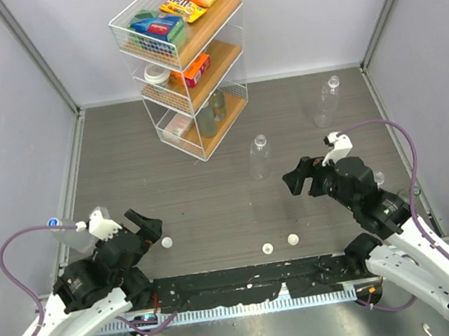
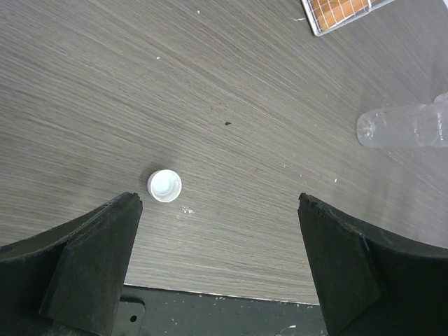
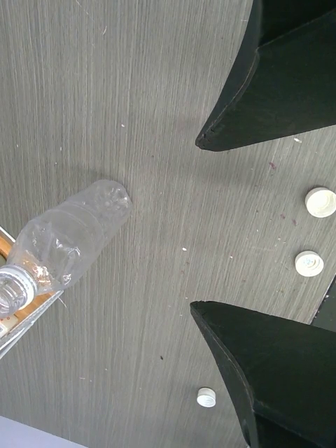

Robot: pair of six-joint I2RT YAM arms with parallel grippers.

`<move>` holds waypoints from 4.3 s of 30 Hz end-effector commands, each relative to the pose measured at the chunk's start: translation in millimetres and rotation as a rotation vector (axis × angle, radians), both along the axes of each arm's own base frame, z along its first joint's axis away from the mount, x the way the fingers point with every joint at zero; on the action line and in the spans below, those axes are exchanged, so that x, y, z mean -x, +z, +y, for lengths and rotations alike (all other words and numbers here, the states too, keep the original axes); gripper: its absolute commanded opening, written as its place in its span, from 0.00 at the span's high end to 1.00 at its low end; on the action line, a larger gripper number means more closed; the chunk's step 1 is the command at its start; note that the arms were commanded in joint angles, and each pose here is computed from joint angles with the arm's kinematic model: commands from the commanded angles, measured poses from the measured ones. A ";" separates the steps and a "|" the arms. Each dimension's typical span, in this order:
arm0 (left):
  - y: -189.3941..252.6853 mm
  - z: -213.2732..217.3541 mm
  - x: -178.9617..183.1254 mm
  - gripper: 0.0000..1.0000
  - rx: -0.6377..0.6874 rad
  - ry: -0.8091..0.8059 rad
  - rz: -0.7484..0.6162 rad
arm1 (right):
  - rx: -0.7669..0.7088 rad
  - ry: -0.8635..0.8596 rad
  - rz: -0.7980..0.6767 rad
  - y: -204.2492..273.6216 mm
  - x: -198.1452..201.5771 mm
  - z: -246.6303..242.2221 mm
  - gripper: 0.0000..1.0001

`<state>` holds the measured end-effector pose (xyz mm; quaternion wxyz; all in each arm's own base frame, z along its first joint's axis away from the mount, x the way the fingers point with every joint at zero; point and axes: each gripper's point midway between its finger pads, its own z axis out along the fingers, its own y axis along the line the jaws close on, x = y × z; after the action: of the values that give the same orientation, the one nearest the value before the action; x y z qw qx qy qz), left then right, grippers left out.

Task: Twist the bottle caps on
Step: Pick up the bottle cap from the center of the board.

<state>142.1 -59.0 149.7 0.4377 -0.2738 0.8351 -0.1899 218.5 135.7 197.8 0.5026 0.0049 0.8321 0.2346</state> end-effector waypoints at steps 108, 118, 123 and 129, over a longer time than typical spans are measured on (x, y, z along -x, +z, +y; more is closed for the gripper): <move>-30.1 -80.1 -18.0 0.00 -0.052 -0.315 0.016 | 0.204 -0.013 0.765 -158.2 106.0 -0.2 0.42; -30.7 -82.0 -18.9 0.01 -0.047 -0.318 0.012 | 0.204 0.000 0.772 -159.5 109.2 -0.6 0.46; -32.4 -82.0 -19.6 0.00 -0.051 -0.317 0.012 | 0.188 0.040 0.793 -156.9 115.6 4.0 0.48; -33.7 -81.6 -18.9 0.00 -0.055 -0.319 0.016 | 0.153 0.116 0.799 -153.5 120.2 15.4 0.49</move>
<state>157.3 -136.0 111.9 0.3947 -0.1264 0.8828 -0.2213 102.7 138.3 37.8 0.1333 0.0313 0.9803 0.1421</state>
